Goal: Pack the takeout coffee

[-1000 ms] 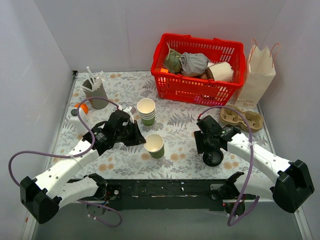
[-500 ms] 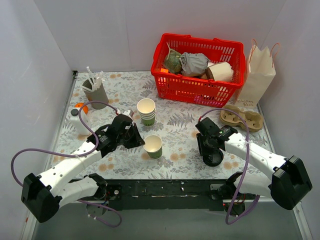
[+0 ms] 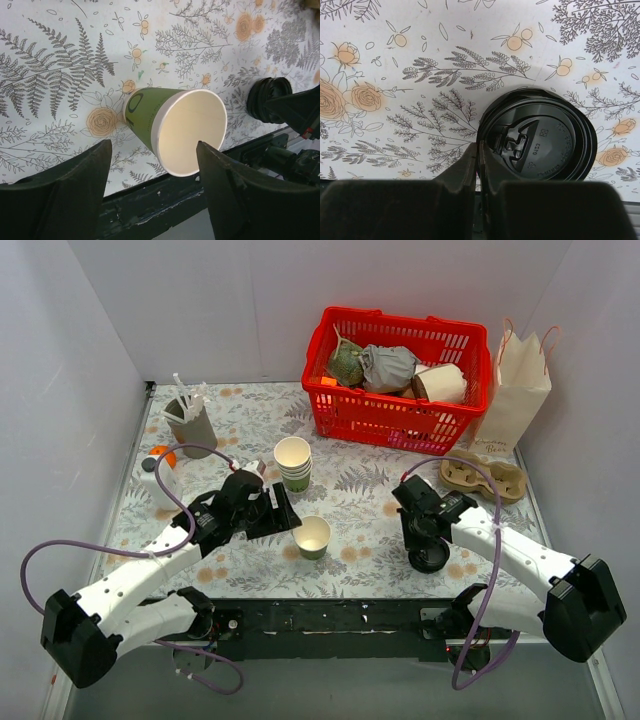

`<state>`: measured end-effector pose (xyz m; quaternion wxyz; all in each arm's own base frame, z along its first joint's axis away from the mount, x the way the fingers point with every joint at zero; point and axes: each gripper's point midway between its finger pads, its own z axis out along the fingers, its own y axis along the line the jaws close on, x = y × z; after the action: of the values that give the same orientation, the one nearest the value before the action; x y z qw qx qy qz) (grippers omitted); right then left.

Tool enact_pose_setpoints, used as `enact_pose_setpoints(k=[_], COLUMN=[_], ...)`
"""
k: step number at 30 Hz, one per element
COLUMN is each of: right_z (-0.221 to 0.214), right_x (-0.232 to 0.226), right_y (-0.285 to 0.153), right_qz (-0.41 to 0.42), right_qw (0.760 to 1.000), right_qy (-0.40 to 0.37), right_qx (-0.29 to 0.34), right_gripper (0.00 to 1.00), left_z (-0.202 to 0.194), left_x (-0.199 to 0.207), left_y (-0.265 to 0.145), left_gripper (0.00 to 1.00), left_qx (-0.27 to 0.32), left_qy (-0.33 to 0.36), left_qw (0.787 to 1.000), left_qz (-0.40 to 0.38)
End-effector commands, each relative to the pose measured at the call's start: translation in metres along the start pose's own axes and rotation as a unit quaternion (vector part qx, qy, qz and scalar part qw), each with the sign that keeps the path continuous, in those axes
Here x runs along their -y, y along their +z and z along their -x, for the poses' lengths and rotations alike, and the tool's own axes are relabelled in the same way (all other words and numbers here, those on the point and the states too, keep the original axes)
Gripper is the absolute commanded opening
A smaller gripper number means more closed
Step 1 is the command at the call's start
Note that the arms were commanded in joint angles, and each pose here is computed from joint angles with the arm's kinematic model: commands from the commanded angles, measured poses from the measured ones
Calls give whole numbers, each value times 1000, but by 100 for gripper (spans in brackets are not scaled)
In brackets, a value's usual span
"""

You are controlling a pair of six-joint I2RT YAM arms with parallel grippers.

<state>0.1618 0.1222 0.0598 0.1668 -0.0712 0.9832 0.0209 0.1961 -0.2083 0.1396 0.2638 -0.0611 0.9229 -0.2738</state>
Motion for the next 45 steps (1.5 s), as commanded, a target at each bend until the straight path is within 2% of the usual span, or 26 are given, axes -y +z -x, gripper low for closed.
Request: enact_pose_setpoints(k=[1, 2, 3, 4, 13, 19, 24, 27, 32, 35, 36, 37, 38, 42, 45], right_z=[8, 9, 10, 9, 21, 36, 43, 54, 65, 71, 78, 80, 79, 79, 73], right_x=[2, 2, 3, 4, 7, -6, -12, -27, -72, -89, -94, -99, -106, -125, -133], right_y=[-11, -13, -14, -15, -39, -63, -84, -105, -157, -182, -196, -205, -215, -251, -284], right_qz=[-3, -4, -4, -6, 1, 67, 97, 143, 280, 327, 339, 352, 376, 437, 480], right_qw=[1000, 999, 999, 999, 998, 989, 980, 965, 898, 862, 847, 835, 820, 782, 748], right_qy=[15, 16, 16, 17, 12, -41, -81, -118, -214, -251, -257, -266, -277, -294, -313], right_qx=[24, 27, 28, 28, 62, 126, 153, 187, 262, 295, 318, 328, 332, 332, 336], right_gripper=[6, 3, 1, 1, 1, 1, 1, 1, 1, 1, 1, 1, 1, 1, 1], left_z=[10, 12, 13, 16, 32, 35, 34, 34, 28, 13, 13, -4, -8, -11, -8], left_x=[14, 16, 19, 23, 42, 55, 71, 88, 122, 145, 156, 161, 159, 161, 159], left_y=[-16, -18, -21, -24, -37, -42, -46, -54, -73, -93, -105, -120, -123, -135, -128], left_gripper=[73, 76, 94, 98, 98, 98, 98, 98, 98, 98, 98, 98, 98, 98, 98], left_qx=[27, 29, 32, 36, 59, 65, 59, 57, 39, 19, 32, 6, 33, 114, 135], left_qy=[5, 6, 7, 7, 15, 23, 47, 59, 92, 169, 207, 251, 312, 459, 496], left_qw=[999, 999, 999, 998, 995, 992, 986, 978, 952, 908, 882, 845, 814, 707, 689], left_qz=[-31, -36, -42, -49, -76, -109, -150, -194, -290, -382, -423, -473, -489, -526, -511])
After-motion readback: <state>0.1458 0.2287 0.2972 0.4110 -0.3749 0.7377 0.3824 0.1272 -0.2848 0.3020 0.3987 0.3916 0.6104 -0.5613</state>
